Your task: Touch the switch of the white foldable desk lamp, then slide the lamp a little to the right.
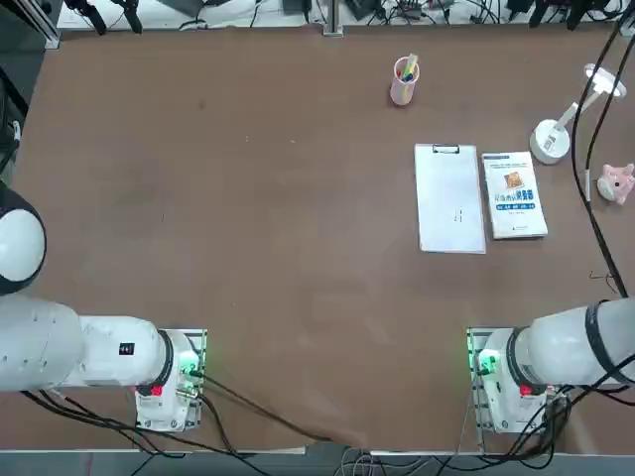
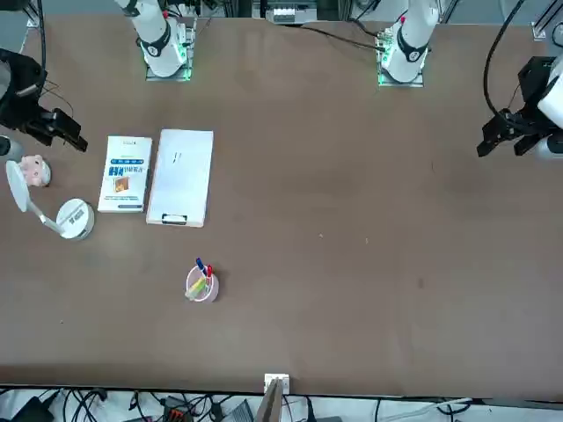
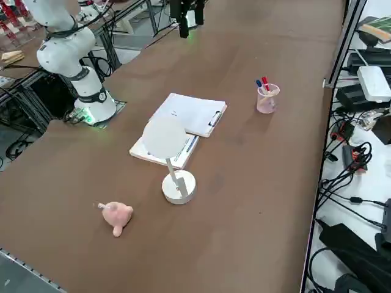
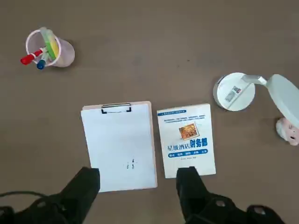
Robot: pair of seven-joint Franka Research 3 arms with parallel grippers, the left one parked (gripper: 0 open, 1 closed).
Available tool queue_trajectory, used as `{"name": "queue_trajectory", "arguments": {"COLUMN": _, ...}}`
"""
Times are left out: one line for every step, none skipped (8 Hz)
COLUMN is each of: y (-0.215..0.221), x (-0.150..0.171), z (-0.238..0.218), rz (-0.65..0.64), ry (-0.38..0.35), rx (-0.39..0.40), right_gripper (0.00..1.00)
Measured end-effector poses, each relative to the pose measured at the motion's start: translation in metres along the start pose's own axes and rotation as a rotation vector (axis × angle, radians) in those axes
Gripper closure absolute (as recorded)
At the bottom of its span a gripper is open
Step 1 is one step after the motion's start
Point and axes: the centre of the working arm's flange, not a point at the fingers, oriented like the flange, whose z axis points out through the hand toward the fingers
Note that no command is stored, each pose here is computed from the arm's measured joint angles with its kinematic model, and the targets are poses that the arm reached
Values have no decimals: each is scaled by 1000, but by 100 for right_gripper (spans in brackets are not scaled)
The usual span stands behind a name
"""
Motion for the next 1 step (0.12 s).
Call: {"name": "queue_trajectory", "arguments": {"y": 0, "x": 1, "z": 0, "rz": 2, "ry": 3, "rx": 6, "right_gripper": 0}}
